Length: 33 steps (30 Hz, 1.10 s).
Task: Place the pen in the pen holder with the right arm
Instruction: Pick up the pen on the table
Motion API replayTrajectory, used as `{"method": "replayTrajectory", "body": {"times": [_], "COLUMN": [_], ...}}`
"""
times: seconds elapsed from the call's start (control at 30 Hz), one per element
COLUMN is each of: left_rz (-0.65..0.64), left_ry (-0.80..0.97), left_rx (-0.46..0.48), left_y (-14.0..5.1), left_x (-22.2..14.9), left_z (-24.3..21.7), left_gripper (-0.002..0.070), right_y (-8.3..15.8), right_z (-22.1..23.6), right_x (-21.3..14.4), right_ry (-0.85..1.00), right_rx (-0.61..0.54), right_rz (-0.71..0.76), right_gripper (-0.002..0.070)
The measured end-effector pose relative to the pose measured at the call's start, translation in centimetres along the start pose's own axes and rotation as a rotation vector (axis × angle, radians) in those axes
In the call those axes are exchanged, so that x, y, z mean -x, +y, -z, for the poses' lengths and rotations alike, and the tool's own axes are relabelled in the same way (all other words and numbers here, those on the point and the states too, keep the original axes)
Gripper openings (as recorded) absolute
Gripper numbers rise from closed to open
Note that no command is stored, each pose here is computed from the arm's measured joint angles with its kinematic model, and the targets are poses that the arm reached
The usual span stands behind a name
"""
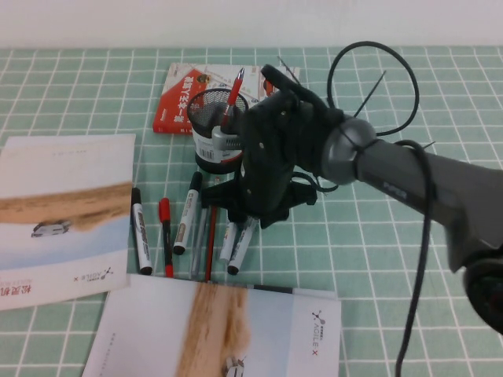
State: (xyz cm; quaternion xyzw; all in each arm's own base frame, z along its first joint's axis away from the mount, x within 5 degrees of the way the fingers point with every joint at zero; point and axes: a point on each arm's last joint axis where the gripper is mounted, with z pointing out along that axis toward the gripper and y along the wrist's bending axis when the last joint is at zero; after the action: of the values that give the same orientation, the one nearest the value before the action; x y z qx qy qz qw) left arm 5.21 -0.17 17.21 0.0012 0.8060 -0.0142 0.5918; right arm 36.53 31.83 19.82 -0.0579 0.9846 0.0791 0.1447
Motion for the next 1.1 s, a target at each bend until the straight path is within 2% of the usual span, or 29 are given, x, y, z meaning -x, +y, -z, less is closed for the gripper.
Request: {"method": "replayTrajectory", "body": {"times": [0.13, 0.33, 0.47, 0.6, 0.87, 1.0, 1.1], "left_rz": [0.0, 0.0, 0.0, 0.0, 0.0, 0.0, 0.0], "left_ry": [0.0, 0.0, 0.0, 0.0, 0.0, 0.0, 0.0], "left_rx": [0.0, 0.0, 0.0, 0.0, 0.0, 0.0, 0.0], "left_y": [0.0, 0.0, 0.0, 0.0, 0.0, 0.0, 0.0], "left_x": [0.0, 0.0, 0.0, 0.0, 0.0, 0.0, 0.0], "left_z": [0.0, 0.0, 0.0, 0.0, 0.0, 0.0, 0.0], "left_gripper": [-0.0004, -0.0004, -0.0004, -0.0004, -0.0004, -0.0004, -0.0004], "right_y": [0.4, 0.5, 0.4, 0.2, -0.1, -0.8, -1.4], "right_z": [-0.8, -1.7, -1.7, -1.7, -0.9, 1.7, 4.9], "right_x": [0.9, 1.1, 1.2, 1.0, 0.6, 0.1, -0.3], "right_ry": [-0.015, 0.004, 0.013, 0.034, 0.074, 0.04, -0.077], "right_rx": [-0.012, -0.05, -0.064, -0.09, -0.112, -0.11, -0.05], "right_rz": [-0.015, -0.006, -0.004, 0.012, 0.087, 0.108, 0.125], "right_gripper": [0.0276, 0.0279, 0.0215, 0.0109, 0.0111, 0.0111, 0.0111]}}
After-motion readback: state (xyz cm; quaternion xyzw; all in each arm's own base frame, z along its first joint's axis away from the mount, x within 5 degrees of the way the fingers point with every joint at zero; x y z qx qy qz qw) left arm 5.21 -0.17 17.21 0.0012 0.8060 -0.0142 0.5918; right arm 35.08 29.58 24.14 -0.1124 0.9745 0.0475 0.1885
